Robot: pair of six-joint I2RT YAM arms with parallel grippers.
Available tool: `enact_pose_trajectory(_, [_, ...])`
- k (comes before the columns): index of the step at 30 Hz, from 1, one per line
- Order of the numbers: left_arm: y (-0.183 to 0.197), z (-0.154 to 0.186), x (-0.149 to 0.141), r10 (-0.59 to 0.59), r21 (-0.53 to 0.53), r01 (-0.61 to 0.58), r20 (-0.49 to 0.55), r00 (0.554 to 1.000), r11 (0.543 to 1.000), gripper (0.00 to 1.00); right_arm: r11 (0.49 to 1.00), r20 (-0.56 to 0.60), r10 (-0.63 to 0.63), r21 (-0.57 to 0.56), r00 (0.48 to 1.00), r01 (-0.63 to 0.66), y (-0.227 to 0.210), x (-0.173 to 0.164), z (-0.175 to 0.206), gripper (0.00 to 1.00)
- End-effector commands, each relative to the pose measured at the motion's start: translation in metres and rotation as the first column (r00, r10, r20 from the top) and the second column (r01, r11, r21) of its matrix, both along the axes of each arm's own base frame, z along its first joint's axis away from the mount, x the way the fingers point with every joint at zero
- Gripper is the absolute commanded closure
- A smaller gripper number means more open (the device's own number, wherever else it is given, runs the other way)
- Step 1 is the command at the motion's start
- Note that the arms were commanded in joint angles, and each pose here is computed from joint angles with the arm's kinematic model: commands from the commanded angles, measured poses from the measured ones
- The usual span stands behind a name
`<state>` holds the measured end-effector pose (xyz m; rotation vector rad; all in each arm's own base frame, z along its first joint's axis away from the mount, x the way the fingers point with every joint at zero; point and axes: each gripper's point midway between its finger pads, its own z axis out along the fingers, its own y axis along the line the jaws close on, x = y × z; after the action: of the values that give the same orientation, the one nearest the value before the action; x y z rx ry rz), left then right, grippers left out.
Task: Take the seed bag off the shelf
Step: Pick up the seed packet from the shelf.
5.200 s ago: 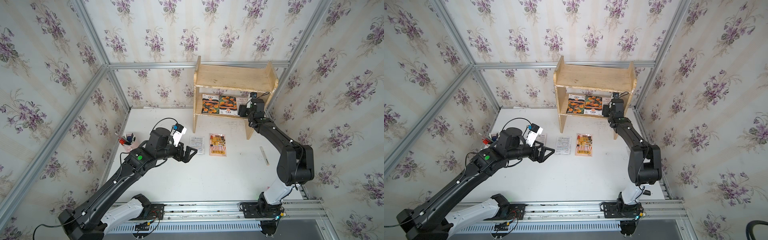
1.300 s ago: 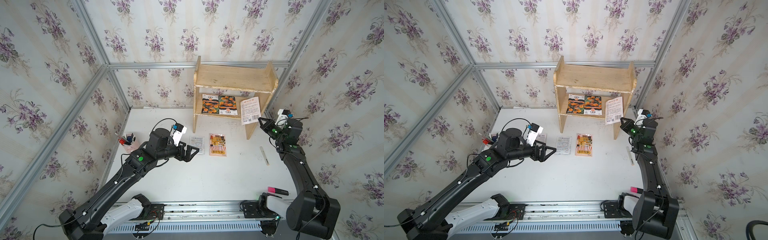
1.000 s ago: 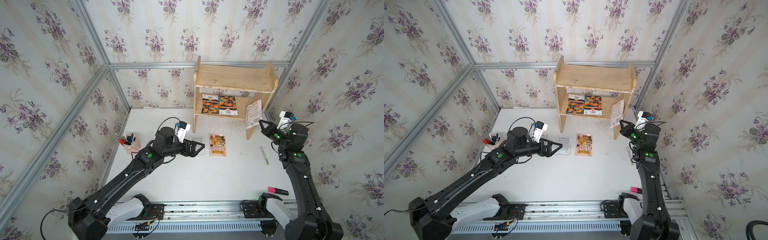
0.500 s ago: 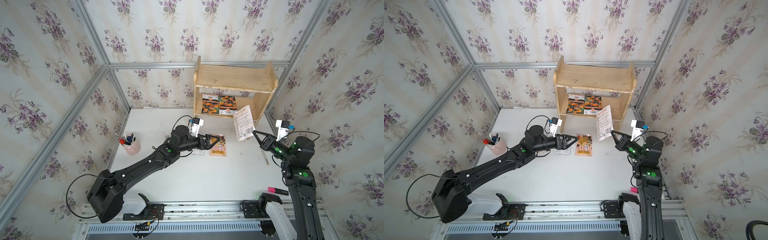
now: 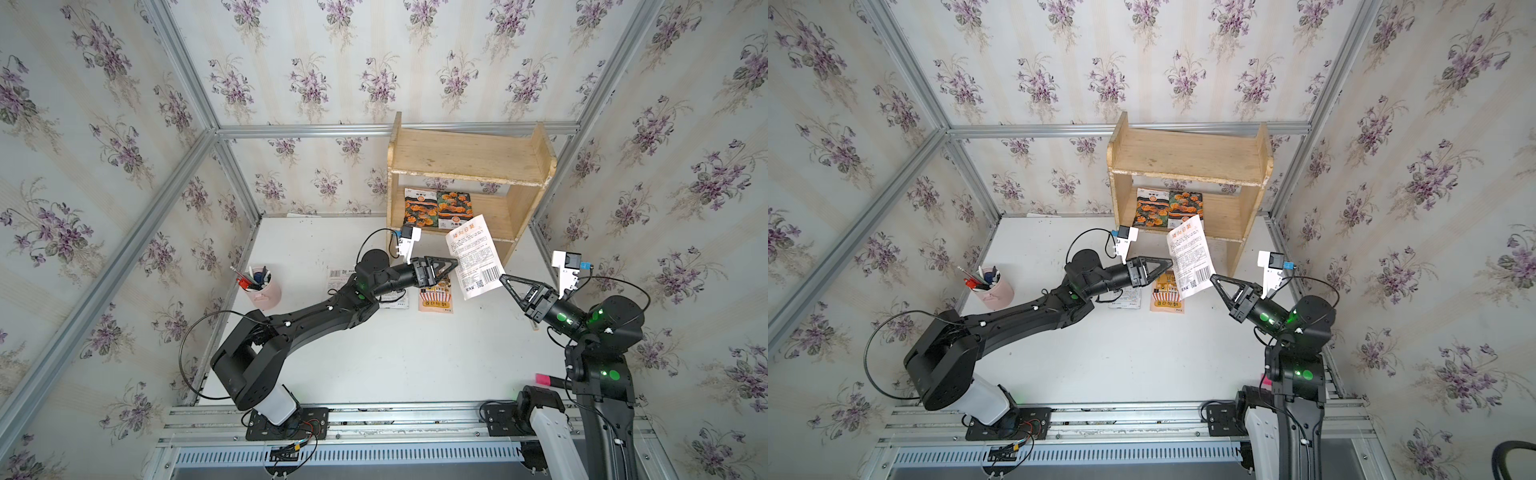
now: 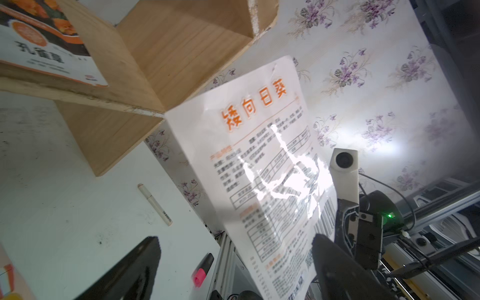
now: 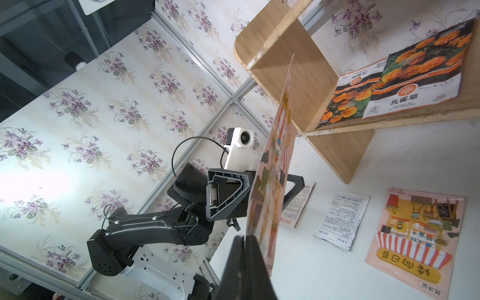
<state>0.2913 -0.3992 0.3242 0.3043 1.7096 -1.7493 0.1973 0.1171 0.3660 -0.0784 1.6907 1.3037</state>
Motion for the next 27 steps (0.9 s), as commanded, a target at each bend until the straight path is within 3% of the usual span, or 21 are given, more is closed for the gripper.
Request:
enact_pose_trajectory(1, [-0.005,0.025,-0.008,-0.037,-0.071,0.041,0.060,0.998,0.997,0.06,1.000,0.030,0.021,0.010,0.999,-0.021,0.003,-0.005,0.009,1.00])
enact_pose_trajectory(5, [-0.010,0.026,-0.011,-0.054,-0.069,0.057,0.053,0.997,0.996,0.17,1.000,0.036,0.010,0.007,0.999,-0.010,0.002,-0.004,0.011,1.00])
enact_pose_trajectory(10, [-0.012,0.023,-0.013,-0.061,-0.050,0.063,0.035,0.998,0.997,0.64,0.999,0.019,-0.029,-0.014,0.999,0.030,-0.003,0.001,0.003,1.00])
enact_pose_trajectory(17, [-0.015,0.021,-0.013,-0.080,-0.005,0.080,0.017,0.997,0.997,1.00,0.996,-0.003,-0.074,-0.041,0.997,0.074,-0.008,0.007,-0.007,0.98])
enact_pose_trajectory(24, [-0.017,-0.002,-0.019,-0.105,0.149,0.106,-0.015,0.994,0.983,1.00,0.956,-0.028,-0.243,-0.176,0.970,0.235,-0.029,0.016,-0.019,0.33])
enact_pose_trajectory(27, [-0.017,-0.022,-0.022,-0.122,0.244,0.129,-0.043,0.992,0.961,1.00,0.919,-0.037,-0.320,-0.256,0.947,0.301,-0.041,0.018,-0.026,0.16])
